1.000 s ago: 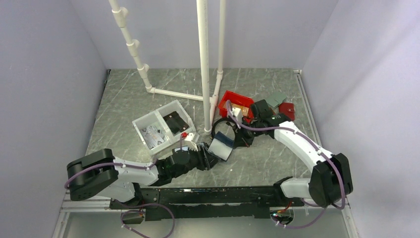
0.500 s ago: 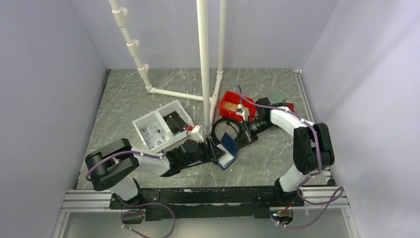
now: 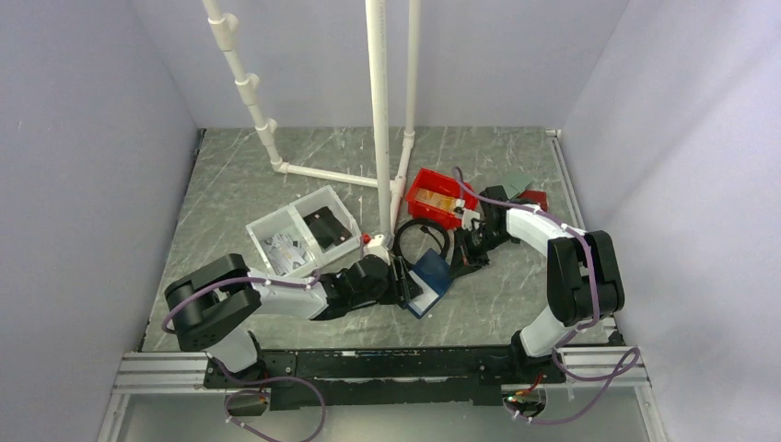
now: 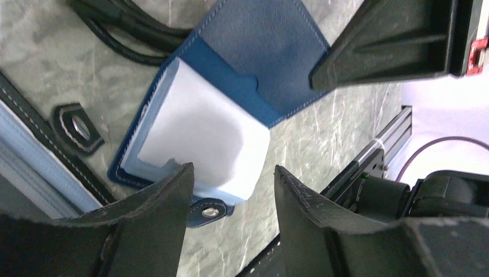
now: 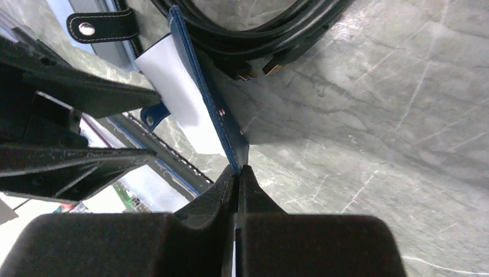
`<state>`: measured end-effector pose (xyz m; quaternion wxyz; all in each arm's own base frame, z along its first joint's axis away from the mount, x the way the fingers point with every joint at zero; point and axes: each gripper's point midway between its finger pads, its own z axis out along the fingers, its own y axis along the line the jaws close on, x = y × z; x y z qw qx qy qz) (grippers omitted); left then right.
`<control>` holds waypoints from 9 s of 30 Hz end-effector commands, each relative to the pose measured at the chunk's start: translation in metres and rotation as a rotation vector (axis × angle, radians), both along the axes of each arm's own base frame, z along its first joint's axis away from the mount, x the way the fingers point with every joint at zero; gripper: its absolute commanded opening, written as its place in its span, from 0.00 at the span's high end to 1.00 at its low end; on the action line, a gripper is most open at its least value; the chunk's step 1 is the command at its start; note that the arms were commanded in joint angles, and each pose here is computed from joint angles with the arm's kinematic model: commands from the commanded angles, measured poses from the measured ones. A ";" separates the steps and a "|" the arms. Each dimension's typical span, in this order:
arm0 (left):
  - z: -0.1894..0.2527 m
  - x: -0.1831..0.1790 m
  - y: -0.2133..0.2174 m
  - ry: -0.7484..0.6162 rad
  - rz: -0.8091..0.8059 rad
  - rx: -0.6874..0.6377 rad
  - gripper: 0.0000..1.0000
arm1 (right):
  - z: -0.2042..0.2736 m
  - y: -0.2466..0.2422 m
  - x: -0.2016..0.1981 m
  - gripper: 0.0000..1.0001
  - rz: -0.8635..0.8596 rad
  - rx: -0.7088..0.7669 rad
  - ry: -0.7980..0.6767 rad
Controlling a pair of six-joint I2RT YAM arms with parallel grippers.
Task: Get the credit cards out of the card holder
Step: Open the card holder at the center of the board, then pick up the card holder from the center of the board, then remove the credit card from the card holder.
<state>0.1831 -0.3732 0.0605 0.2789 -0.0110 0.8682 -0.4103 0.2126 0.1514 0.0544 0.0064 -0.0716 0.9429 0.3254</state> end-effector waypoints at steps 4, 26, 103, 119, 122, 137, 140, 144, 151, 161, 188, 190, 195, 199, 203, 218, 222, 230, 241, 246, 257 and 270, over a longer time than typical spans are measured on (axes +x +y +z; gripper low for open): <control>0.013 -0.016 -0.001 -0.008 -0.019 0.032 0.40 | 0.001 -0.003 0.020 0.96 -0.035 -0.024 -0.097; 0.027 -0.002 -0.027 -0.071 -0.012 -0.088 0.44 | -0.003 0.002 0.012 0.90 -0.025 0.024 -0.100; 0.009 0.021 -0.047 0.203 -0.038 -0.092 1.00 | 0.069 0.077 -0.087 0.70 1.108 0.290 -1.038; 0.006 0.013 -0.041 0.275 -0.021 -0.049 1.00 | 0.011 0.061 -0.086 0.80 1.363 0.081 -1.049; 0.006 0.011 -0.040 0.273 -0.022 -0.049 1.00 | 0.010 0.060 -0.078 0.82 1.340 0.034 -1.051; 0.007 0.004 -0.029 0.248 -0.040 -0.043 1.00 | 0.004 0.045 -0.044 0.83 1.218 -0.149 -1.012; 0.006 0.003 -0.026 0.246 -0.040 -0.037 1.00 | 0.007 0.043 -0.041 0.83 1.192 -0.142 -1.011; 0.007 0.000 -0.027 0.238 -0.059 -0.049 1.00 | 0.002 0.038 -0.034 0.83 1.167 -0.186 -0.996; 0.010 -0.011 -0.024 0.201 -0.124 -0.095 1.00 | -0.009 0.035 -0.026 0.82 1.088 -0.222 -0.908; -0.009 -0.022 -0.013 0.174 -0.165 -0.107 1.00 | -0.003 0.060 -0.055 0.75 1.005 0.029 -0.643; -0.018 -0.018 -0.011 0.166 -0.103 -0.193 0.73 | -0.022 0.055 -0.037 0.69 0.852 -0.065 -0.518; -0.020 -0.017 -0.010 0.172 -0.092 -0.185 0.72 | -0.023 0.054 -0.037 0.69 0.851 -0.068 -0.516; -0.027 -0.016 -0.008 0.196 -0.072 -0.163 0.70 | -0.024 0.054 -0.035 0.69 0.846 -0.077 -0.515; -0.031 -0.015 -0.009 0.215 -0.060 -0.148 0.69 | -0.024 0.054 -0.035 0.69 0.842 -0.081 -0.516; -0.034 -0.013 -0.009 0.224 -0.044 -0.133 0.69 | -0.022 0.053 -0.033 0.69 0.832 -0.078 -0.520; -0.015 -0.005 0.001 0.048 -0.024 -0.151 1.00 | 0.007 0.052 -0.014 0.67 0.702 -0.007 -0.581; 0.014 -0.006 0.000 -0.091 -0.075 -0.220 1.00 | 0.021 0.057 -0.011 0.67 0.661 0.063 -0.599; 0.051 -0.015 0.002 -0.308 -0.167 -0.321 1.00 | 0.058 0.069 -0.020 0.66 0.613 0.294 -0.603; 0.097 -0.025 0.002 -0.547 -0.265 -0.356 1.00 | 0.086 0.072 -0.031 0.66 0.605 0.464 -0.587; 0.112 -0.028 0.007 -0.604 -0.282 -0.353 1.00 | 0.094 0.069 -0.031 0.66 0.592 0.504 -0.580; 0.137 -0.031 0.013 -0.664 -0.284 -0.384 1.00 | 0.109 0.068 -0.040 0.66 0.604 0.594 -0.574; 0.162 -0.041 0.005 -0.711 -0.330 -0.484 1.00 | 0.131 0.071 -0.057 0.68 0.646 0.719 -0.588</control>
